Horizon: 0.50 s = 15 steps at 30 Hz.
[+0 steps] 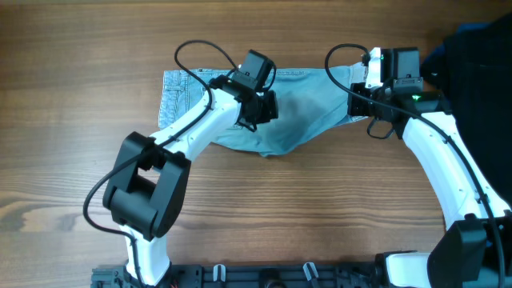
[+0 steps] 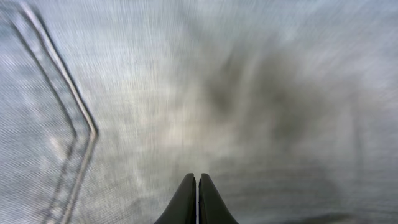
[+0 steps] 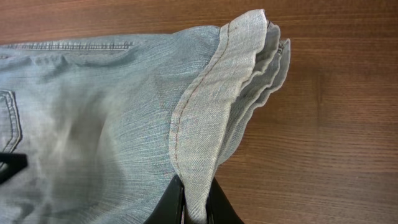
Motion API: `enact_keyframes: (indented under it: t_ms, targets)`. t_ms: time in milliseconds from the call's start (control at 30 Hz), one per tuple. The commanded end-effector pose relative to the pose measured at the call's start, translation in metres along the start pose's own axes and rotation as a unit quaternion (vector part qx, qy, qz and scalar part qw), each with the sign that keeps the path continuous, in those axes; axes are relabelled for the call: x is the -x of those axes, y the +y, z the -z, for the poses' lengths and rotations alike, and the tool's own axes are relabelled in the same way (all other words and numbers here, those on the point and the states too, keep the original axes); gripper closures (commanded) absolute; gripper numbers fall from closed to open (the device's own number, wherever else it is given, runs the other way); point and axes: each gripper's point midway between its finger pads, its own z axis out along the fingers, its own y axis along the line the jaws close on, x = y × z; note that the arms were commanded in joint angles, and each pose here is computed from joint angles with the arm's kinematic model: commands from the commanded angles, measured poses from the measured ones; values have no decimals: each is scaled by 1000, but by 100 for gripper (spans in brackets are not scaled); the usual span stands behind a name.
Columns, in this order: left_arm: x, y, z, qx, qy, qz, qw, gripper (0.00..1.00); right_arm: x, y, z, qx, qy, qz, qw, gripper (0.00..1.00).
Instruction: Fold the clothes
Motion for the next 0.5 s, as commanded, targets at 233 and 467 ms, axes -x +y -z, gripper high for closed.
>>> enact_keyframes:
  t_ms: [233, 467]
  targets:
    - [-11, 23, -61, 45, 21, 6, 999, 96, 20, 1, 14, 1, -35, 10, 999, 96]
    - [39, -8, -18, -2, -53, 3, 999, 96, 19, 1, 14, 1, -34, 11, 999, 96]
